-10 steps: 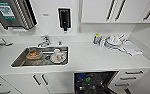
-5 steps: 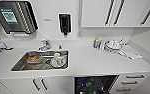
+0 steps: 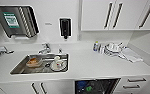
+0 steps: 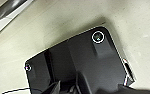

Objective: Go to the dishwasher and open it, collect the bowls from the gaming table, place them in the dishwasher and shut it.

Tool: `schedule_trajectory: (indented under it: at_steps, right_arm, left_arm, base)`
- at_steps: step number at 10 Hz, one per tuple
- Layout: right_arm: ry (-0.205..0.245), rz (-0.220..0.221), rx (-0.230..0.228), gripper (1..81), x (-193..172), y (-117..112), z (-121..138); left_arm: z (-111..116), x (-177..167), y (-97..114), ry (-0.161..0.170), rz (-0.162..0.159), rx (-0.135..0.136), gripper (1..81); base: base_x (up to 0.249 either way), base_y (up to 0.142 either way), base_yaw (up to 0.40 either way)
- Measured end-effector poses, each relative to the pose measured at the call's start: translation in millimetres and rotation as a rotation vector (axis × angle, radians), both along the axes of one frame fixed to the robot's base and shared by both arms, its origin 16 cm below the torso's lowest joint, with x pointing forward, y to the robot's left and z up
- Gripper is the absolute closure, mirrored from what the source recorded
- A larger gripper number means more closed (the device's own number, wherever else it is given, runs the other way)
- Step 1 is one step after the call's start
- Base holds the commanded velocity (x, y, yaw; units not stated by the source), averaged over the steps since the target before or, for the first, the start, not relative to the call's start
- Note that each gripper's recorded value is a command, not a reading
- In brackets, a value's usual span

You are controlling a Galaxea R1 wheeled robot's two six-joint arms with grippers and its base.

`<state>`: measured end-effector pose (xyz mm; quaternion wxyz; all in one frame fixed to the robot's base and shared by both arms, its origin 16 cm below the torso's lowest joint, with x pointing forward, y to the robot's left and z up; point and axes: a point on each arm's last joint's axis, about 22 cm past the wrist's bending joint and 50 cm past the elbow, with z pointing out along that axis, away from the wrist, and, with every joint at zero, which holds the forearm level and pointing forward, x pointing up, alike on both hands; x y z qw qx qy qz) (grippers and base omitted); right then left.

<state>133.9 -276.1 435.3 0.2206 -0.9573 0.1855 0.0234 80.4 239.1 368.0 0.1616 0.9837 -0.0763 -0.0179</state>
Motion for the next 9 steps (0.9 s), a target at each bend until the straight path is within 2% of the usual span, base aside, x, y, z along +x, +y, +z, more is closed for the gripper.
schedule_trajectory:
  at_steps: [2, 6, 9]
  right_arm:
    - [0.001, 0.001, -0.007, 1.0, 8.8, -4.6, -10.1]
    - [0.035, 0.008, 0.002, 1.0, 12.4, 3.1, -33.3]
    - [0.001, 0.007, 0.004, 1.0, 38.9, 7.8, -50.3]
  left_arm:
    - [-9.8, 5.4, 0.2, 0.006, 0.0, 0.001, 1.0]
    - [-29.6, 1.2, -0.1, 0.048, 0.0, 0.0, 1.0]
    - [-47.1, 27.1, -0.1, 0.018, 0.0, 0.001, 1.0]
  base:
    - [0.0, 0.0, 0.0]
    - [0.0, 0.0, 0.0]
    - [0.0, 0.0, 0.0]
